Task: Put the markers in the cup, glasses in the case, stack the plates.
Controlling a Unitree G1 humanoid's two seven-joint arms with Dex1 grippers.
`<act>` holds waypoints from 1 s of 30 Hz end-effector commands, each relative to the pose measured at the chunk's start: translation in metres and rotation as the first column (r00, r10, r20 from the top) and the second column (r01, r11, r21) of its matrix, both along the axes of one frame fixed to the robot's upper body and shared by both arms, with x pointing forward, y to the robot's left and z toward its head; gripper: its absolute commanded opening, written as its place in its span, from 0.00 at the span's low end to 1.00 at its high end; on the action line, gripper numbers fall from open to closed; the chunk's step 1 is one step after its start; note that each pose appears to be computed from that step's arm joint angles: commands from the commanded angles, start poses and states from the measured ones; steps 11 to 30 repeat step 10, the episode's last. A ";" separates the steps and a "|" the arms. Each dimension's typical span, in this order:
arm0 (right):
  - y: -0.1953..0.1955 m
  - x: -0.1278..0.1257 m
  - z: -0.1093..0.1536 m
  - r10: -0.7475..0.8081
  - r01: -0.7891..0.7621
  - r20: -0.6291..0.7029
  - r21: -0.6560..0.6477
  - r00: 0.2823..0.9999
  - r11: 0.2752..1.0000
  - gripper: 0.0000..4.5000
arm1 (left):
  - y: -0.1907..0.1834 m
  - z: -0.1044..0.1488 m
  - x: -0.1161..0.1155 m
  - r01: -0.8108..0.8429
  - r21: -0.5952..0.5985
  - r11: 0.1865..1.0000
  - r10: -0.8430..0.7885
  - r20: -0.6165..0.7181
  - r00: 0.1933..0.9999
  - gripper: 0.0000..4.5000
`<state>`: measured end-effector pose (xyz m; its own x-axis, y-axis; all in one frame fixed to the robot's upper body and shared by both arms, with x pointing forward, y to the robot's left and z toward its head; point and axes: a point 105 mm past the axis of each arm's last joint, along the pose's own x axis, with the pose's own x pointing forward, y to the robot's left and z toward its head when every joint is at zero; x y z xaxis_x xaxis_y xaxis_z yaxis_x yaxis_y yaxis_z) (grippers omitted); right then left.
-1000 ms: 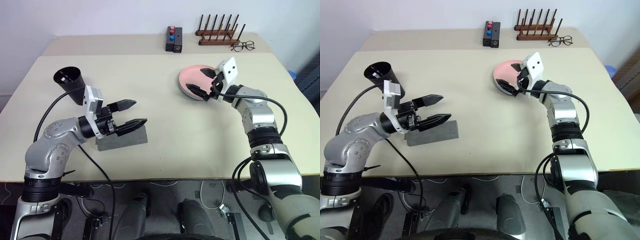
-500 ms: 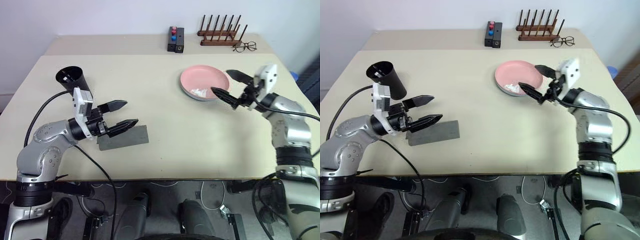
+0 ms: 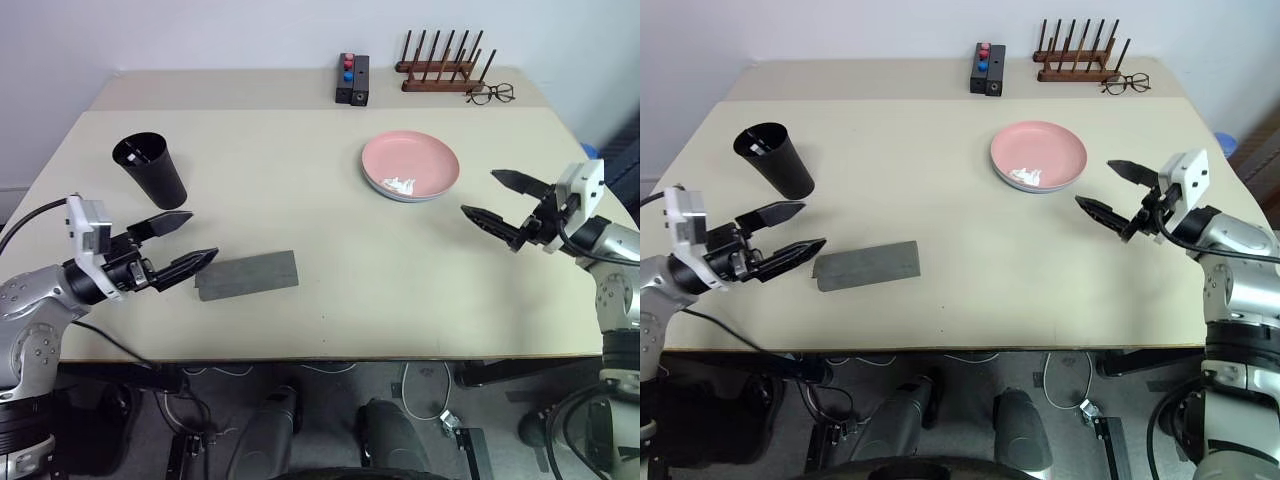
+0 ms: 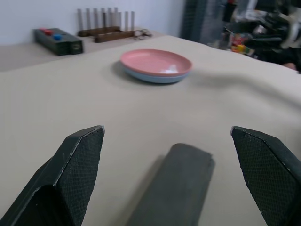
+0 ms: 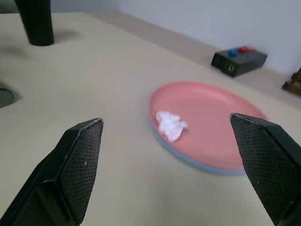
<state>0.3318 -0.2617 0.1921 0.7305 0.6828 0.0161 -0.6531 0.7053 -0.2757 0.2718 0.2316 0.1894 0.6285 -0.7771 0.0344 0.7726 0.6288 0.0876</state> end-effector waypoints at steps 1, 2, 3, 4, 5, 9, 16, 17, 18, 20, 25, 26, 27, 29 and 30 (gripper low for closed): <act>-0.009 -0.011 0.018 -0.014 0.014 0.063 -0.010 0.998 1.000 0.97 | 0.009 0.008 -0.002 -0.041 0.011 0.999 0.040 0.054 0.998 1.00; -0.010 -0.013 0.016 -0.020 0.020 0.058 -0.011 0.998 1.000 0.97 | 0.011 0.007 -0.001 -0.051 0.014 0.999 0.050 0.052 0.997 1.00; -0.011 -0.016 0.013 -0.022 0.023 0.053 -0.020 0.998 1.000 0.97 | 0.011 0.006 -0.001 -0.058 0.018 0.998 0.057 0.056 0.997 1.00; -0.013 -0.020 0.008 -0.025 0.026 0.039 -0.034 0.999 0.999 0.97 | 0.011 0.005 -0.001 -0.057 0.009 0.998 0.056 0.054 0.997 1.00; -0.015 -0.024 0.004 -0.030 0.031 0.030 -0.045 0.999 0.998 0.97 | 0.011 0.005 -0.001 -0.054 0.000 0.999 0.054 0.051 0.997 1.00; -0.030 -0.043 -0.004 -0.095 0.096 0.009 -0.044 0.995 0.994 0.97 | 0.011 -0.001 0.002 -0.055 0.006 0.998 0.054 0.053 0.997 1.00; -0.032 -0.045 -0.004 -0.107 0.107 0.010 -0.047 0.994 0.993 0.97 | 0.012 0.000 0.003 -0.058 0.006 0.998 0.058 0.060 0.997 1.00; -0.032 -0.045 -0.004 -0.107 0.107 0.010 -0.047 0.994 0.993 0.97 | 0.012 0.000 0.003 -0.058 0.006 0.998 0.058 0.060 0.997 1.00; -0.032 -0.045 -0.004 -0.107 0.107 0.010 -0.047 0.994 0.993 0.97 | 0.012 0.000 0.003 -0.058 0.006 0.998 0.058 0.060 0.997 1.00; -0.032 -0.045 -0.004 -0.107 0.107 0.010 -0.047 0.994 0.993 0.97 | 0.012 0.000 0.003 -0.058 0.006 0.998 0.058 0.060 0.997 1.00; -0.032 -0.045 -0.004 -0.107 0.107 0.010 -0.047 0.994 0.993 0.97 | 0.012 0.000 0.003 -0.058 0.006 0.998 0.058 0.060 0.997 1.00; -0.032 -0.045 -0.004 -0.107 0.107 0.010 -0.047 0.994 0.993 0.97 | 0.012 0.000 0.003 -0.058 0.006 0.998 0.058 0.060 0.997 1.00; -0.032 -0.045 -0.004 -0.107 0.107 0.010 -0.047 0.994 0.993 0.97 | 0.012 0.000 0.003 -0.058 0.006 0.998 0.058 0.060 0.997 1.00; -0.032 -0.045 -0.004 -0.107 0.107 0.010 -0.047 0.994 0.993 0.97 | 0.012 0.000 0.003 -0.058 0.006 0.998 0.058 0.060 0.997 1.00; -0.032 -0.045 -0.004 -0.107 0.107 0.010 -0.047 0.994 0.993 0.97 | 0.012 0.000 0.003 -0.058 0.006 0.998 0.058 0.060 0.997 1.00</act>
